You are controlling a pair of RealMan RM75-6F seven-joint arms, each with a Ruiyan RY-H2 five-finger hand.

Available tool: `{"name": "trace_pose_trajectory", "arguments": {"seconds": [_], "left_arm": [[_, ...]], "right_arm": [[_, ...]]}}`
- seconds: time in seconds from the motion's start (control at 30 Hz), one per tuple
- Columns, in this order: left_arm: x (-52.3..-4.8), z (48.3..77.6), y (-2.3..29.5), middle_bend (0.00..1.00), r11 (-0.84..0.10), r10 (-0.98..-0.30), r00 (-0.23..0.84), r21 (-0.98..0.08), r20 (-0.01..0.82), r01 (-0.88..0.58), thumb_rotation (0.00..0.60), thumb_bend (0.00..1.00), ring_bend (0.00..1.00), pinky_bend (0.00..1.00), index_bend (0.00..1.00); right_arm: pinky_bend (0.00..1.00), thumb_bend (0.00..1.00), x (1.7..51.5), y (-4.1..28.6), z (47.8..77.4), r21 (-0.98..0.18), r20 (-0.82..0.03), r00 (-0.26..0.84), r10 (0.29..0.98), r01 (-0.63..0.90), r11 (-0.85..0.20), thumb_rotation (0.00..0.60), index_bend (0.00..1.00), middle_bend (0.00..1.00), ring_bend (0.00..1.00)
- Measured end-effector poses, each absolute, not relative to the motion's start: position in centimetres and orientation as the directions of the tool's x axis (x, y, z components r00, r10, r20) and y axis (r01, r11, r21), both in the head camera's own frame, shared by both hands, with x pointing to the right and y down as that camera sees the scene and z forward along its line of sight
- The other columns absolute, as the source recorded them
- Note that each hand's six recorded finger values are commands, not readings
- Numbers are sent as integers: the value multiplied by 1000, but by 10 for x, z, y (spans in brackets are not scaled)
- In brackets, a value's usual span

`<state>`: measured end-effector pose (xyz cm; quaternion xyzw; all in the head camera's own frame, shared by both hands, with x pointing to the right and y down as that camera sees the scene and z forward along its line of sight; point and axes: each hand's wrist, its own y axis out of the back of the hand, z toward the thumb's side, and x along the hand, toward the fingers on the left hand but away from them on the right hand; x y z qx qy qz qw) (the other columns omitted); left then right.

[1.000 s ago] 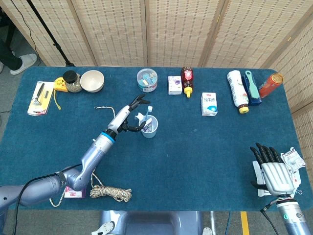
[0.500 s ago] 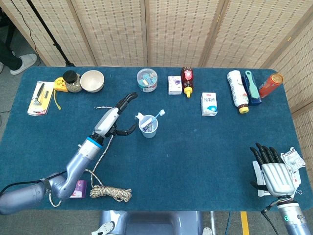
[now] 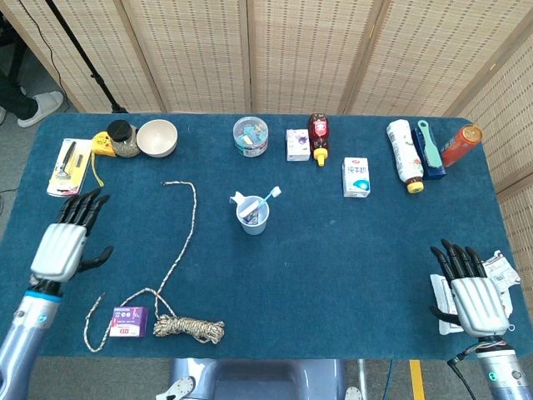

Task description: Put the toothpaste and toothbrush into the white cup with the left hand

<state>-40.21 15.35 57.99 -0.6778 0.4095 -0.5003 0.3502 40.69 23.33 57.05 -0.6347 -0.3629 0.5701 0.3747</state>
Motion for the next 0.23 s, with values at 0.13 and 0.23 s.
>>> {"name": "trace_pose_trajectory", "arguments": {"seconds": [0.13, 0.23], "left_arm": [[-464, 569, 203, 0, -395, -917, 28, -896, 398, -206, 600, 269, 0, 0, 0], [-493, 567, 229, 0, -398, -912, -18, -895, 409, -202, 600, 268, 0, 0, 0]], "right_arm": [[0, 0, 404, 232, 566, -913, -401, 86, 912, 40, -406, 600, 0, 0, 0], [0, 0, 402, 233, 561, -927, -368, 94, 925, 42, -373, 600, 0, 0, 0]]}}
